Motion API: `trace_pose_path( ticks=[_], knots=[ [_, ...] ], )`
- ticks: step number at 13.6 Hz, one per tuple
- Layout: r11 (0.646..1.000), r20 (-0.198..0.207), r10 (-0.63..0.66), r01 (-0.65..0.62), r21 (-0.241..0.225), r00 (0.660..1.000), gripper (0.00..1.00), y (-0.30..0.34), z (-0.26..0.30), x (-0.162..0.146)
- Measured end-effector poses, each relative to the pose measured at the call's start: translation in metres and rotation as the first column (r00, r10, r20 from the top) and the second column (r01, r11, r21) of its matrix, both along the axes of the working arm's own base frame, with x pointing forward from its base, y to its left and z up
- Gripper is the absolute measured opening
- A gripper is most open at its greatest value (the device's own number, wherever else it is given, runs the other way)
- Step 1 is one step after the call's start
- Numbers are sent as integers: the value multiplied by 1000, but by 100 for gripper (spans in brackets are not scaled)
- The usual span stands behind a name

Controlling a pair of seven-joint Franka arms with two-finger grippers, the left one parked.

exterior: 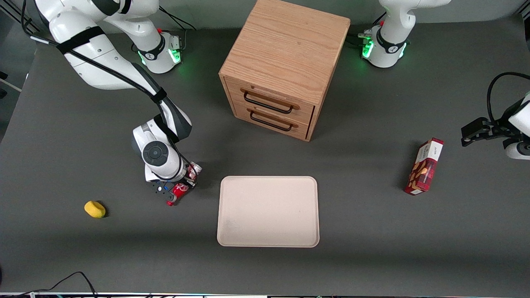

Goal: Place coke bottle on tray
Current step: 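Lift the bottle with the right gripper and turn it upright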

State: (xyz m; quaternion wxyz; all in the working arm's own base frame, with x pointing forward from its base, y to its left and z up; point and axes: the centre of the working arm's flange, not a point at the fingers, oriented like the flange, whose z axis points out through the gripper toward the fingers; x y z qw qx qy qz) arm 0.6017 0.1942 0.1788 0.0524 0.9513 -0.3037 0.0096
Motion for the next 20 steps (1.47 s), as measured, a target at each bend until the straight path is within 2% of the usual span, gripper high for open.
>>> trace_pose_path(
  ticks=[3,6,9,12,15,17,20],
  knots=[
    [1000,11,-4,4,-3,1000,55,-3,8,4],
    [1000,24,-15,15,-19,1000,55,-6,62,12],
    [1000,-19,13,-13,5,1000,55,-9,151,11],
    [996,-91,86,-86,11,992,55,-21,252,8],
    [992,-129,120,-116,42,984,55,-30,330,8],
    [991,-134,131,-125,53,982,55,-33,352,10],
    [988,-162,149,-139,70,976,55,-26,337,23]
  ],
)
